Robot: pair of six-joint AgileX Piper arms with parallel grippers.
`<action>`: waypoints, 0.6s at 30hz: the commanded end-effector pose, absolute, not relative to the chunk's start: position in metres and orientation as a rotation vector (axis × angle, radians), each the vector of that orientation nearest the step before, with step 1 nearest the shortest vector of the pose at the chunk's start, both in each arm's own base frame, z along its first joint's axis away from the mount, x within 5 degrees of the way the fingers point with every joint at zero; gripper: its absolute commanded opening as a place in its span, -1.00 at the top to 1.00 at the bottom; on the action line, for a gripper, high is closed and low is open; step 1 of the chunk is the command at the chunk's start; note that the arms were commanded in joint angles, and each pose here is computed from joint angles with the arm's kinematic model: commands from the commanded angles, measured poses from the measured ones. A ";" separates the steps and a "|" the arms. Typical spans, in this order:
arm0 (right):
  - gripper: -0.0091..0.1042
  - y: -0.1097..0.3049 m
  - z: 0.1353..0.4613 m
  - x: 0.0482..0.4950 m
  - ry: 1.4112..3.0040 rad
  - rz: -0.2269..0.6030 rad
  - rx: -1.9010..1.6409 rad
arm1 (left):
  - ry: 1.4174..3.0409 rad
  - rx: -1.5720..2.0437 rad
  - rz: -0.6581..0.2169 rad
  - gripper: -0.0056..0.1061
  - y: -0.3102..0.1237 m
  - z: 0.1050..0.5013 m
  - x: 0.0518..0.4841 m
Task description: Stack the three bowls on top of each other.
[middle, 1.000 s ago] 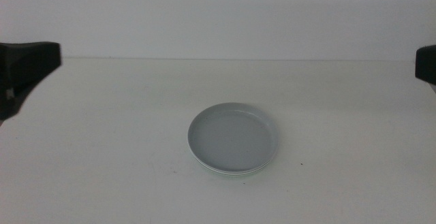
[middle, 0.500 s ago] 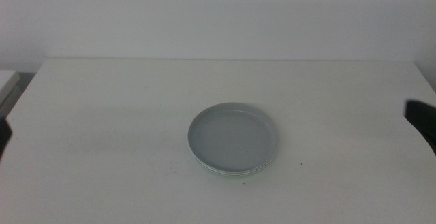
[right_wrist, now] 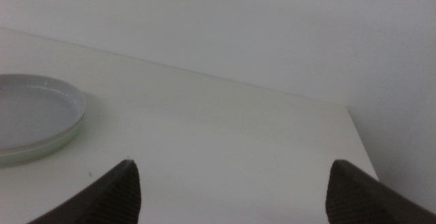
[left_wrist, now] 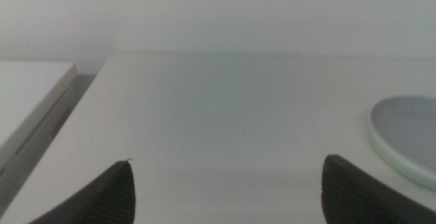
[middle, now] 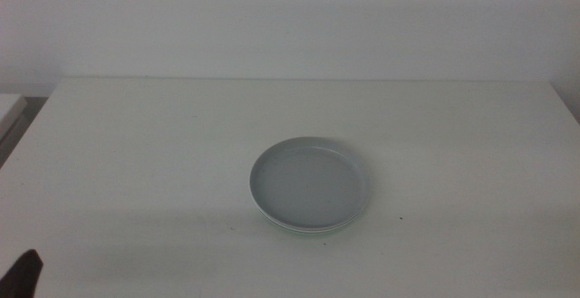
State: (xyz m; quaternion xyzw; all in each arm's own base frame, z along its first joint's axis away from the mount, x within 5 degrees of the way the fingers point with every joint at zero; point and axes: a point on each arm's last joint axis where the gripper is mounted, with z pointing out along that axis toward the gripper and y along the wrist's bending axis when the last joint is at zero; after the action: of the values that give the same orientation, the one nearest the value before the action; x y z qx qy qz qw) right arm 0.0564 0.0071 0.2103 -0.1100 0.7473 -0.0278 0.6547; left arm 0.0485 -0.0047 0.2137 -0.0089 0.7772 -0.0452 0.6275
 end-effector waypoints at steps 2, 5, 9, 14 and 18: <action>-0.70 0.006 0.193 0.055 1.694 -0.104 -0.267 | 1.758 -0.024 -0.090 -0.78 -0.004 0.203 0.052; -0.70 0.005 0.192 0.055 1.697 -0.110 -0.260 | 1.751 -0.029 -0.087 -0.78 -0.003 0.193 0.054; -0.70 0.004 0.195 0.056 1.673 -0.131 -0.235 | 1.738 -0.030 -0.084 -0.78 -0.003 0.190 0.055; -0.70 0.003 0.195 0.056 1.674 -0.141 -0.232 | 1.756 -0.025 -0.078 -0.78 -0.003 0.189 0.055; -0.70 0.003 0.194 0.056 1.675 -0.147 -0.236 | 1.756 -0.025 -0.078 -0.78 -0.003 0.189 0.055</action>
State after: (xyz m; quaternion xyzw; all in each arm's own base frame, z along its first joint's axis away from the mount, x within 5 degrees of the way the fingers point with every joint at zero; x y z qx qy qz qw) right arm 0.0558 0.0039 0.1947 -0.1026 0.7443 -0.0549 0.6576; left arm 0.0549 -0.0032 0.1871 -0.0103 0.7747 -0.0348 0.6313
